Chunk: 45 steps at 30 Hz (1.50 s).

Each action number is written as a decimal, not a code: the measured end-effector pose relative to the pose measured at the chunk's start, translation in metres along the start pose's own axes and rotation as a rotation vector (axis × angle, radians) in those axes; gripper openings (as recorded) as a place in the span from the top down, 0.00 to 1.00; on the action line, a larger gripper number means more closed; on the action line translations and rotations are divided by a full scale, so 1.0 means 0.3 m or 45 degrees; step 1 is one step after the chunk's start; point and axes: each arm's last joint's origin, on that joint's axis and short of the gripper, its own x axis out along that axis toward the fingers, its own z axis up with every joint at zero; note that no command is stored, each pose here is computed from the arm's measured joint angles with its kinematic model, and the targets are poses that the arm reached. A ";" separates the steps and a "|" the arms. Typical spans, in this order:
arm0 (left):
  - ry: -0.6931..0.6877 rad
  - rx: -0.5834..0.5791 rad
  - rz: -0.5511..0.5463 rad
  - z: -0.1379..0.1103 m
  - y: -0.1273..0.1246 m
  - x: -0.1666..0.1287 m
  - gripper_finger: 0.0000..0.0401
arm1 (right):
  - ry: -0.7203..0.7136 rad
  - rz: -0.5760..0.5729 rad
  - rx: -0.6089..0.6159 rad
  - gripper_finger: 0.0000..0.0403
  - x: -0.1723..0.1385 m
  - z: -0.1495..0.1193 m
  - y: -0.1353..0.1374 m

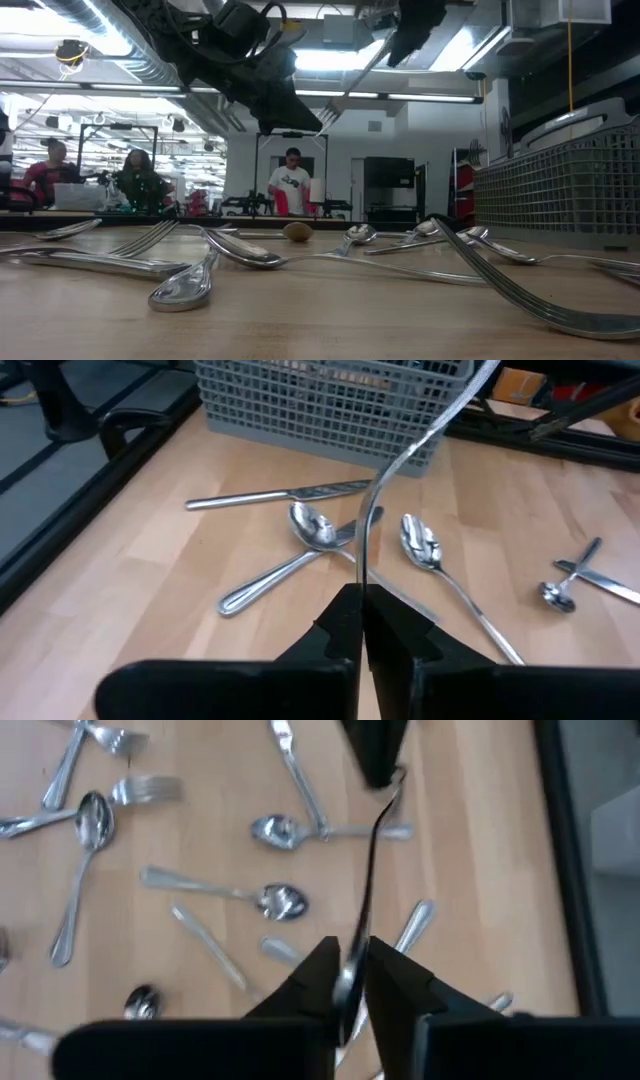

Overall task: Sort silverware
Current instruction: Put the fork into the left section of the utensil holder

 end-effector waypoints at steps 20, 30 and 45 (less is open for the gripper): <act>-0.022 0.526 0.430 0.238 -0.008 -0.043 1.00 | 0.304 -0.210 0.259 0.73 -0.188 -0.176 0.003; 0.067 0.665 0.798 0.260 -0.006 -0.047 1.00 | -0.107 -0.265 0.286 0.73 -0.317 -0.175 -0.001; 0.098 1.227 0.832 0.284 -0.175 -0.037 1.00 | -0.328 -0.146 -0.098 0.73 -0.186 -0.012 -0.006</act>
